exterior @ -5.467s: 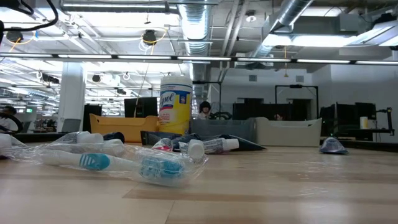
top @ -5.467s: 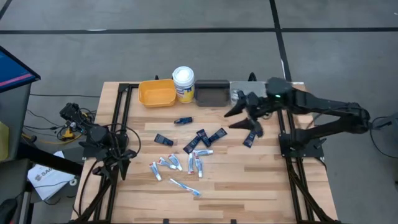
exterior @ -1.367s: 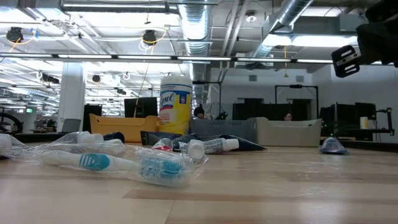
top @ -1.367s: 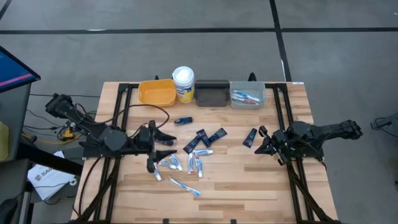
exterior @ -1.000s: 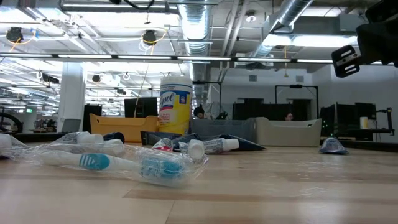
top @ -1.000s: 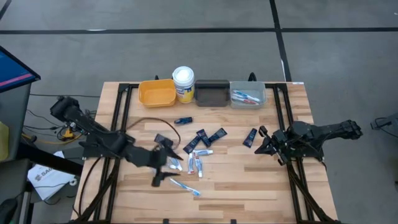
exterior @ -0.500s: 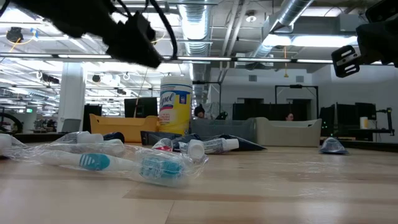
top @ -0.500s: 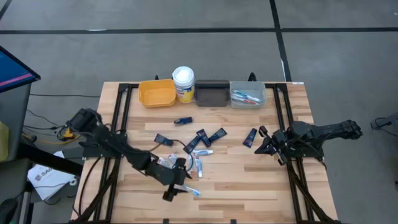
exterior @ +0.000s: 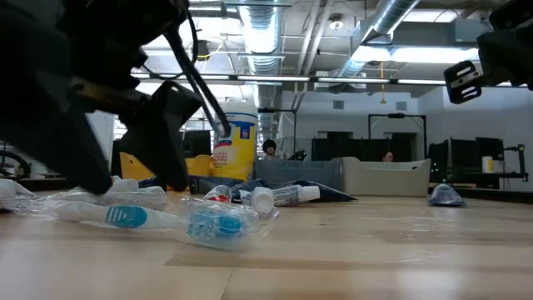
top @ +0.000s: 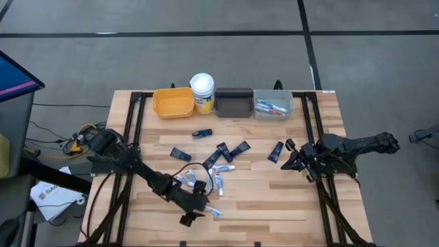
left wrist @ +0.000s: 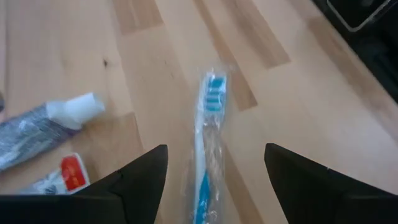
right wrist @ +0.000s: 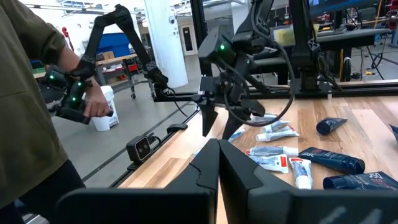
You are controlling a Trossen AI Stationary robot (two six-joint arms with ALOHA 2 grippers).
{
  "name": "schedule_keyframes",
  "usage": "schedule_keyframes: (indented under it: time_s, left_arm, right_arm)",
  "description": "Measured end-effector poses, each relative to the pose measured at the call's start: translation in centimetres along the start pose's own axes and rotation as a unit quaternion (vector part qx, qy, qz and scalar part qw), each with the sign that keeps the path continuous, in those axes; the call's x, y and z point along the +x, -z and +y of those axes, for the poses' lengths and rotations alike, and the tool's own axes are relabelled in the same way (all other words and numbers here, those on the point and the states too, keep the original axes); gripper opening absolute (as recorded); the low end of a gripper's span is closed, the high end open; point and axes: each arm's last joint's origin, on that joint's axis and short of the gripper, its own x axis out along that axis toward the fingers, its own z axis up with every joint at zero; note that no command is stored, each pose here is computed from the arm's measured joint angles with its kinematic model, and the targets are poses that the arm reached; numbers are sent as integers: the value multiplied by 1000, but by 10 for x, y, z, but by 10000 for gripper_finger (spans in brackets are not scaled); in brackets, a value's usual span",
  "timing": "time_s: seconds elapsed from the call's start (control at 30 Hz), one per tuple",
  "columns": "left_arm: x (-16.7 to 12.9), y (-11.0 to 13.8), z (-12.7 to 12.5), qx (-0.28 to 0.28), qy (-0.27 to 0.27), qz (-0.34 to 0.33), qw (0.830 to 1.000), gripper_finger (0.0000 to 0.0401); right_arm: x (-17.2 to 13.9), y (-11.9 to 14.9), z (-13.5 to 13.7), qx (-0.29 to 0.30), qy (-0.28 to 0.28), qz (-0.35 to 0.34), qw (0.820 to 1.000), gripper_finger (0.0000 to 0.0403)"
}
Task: Pick & Place Travel size toiletries
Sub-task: Put the light blue toothbrush into the gray bin
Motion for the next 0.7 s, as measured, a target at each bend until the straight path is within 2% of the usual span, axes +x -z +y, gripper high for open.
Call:
schedule_keyframes:
  time_s: [0.13, 0.27, 0.7]
  left_arm:
    - [5, 5, 0, 2, -1, 11, 1000, 247]
    - [13, 11, -1, 4, -3, 25, 1000, 216]
    - [13, 11, 0, 4, -8, 24, 1000, 64]
  right_arm:
    - [0, 0, 0, 0, 0, 0, 1000, 0]
    - [0, 0, 0, 0, 0, 0, 1000, 0]
    - [0, 0, 0, 0, 0, 0, 1000, 0]
